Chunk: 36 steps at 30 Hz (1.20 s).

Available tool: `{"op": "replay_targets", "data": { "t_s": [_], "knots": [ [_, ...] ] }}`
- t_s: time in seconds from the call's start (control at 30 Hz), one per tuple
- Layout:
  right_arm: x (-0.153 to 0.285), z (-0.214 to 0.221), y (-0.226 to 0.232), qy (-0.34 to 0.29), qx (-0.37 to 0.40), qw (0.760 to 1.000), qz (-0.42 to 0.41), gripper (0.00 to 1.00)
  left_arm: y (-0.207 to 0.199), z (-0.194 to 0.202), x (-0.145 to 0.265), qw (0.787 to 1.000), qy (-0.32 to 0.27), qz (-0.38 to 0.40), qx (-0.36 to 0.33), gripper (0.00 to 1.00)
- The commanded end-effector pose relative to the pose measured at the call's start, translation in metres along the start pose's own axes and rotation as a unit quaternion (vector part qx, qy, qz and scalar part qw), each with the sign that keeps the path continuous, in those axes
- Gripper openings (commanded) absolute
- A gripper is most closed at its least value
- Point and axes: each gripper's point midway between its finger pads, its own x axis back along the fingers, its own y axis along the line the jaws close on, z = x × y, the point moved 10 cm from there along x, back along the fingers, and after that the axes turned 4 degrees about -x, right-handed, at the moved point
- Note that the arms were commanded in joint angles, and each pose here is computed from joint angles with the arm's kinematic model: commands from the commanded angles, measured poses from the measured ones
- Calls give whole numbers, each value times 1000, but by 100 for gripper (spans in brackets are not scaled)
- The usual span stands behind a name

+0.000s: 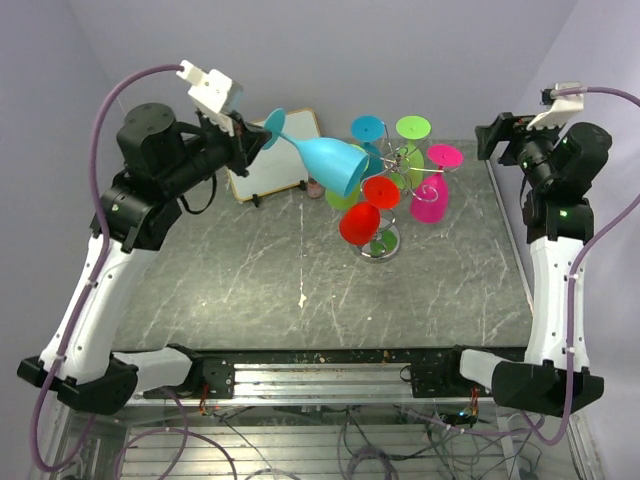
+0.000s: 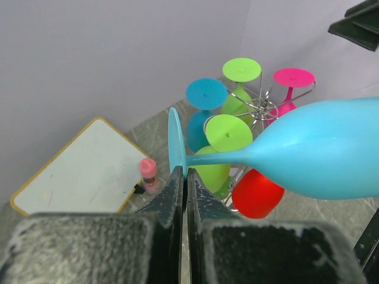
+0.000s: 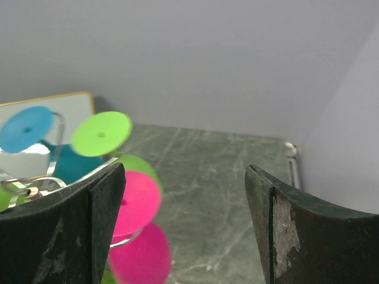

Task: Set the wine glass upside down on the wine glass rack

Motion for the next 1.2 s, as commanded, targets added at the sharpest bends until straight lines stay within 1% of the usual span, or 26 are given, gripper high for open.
{"op": "replay_targets", "data": {
  "t_s": [0.0, 0.07, 0.27, 0.4, 0.47, 0.6, 0.67, 0.83, 1.0, 1.17],
  "knots": [
    [-10, 22, -34, 24, -23, 998, 51, 81, -9, -19, -11, 997, -7, -4, -70, 7],
    [-10, 35, -52, 40, -33, 997, 61, 82, -18, -25, -22, 996, -7, 5, -92, 7],
    [-6, 77, -82, 75, -71, 993, 64, 82, -46, -39, -49, 987, -14, 25, -158, 7],
    [-2, 107, -90, 97, -97, 989, 63, 81, -72, -48, -67, 977, -26, 37, -211, 7],
    [1, 117, -91, 104, -105, 987, 62, 81, -91, -51, -77, 968, -32, 46, -243, 7],
    [8, 124, -93, 100, -112, 987, 61, 81, -141, -52, -93, 940, -41, 66, -333, 7],
    [11, 123, -93, 95, -111, 987, 62, 80, -174, -48, -101, 925, -41, 81, -370, 7],
    [17, 123, -94, 85, -104, 989, 61, 80, -233, -23, -121, 881, -32, 99, -461, 7],
    [19, 123, -91, 81, -104, 990, 53, 80, -263, 6, -144, 855, -19, 109, -507, 7],
    [20, 123, -89, 78, -106, 990, 41, 79, -273, 21, -163, 829, -19, 103, -550, 7]
  ]
}}
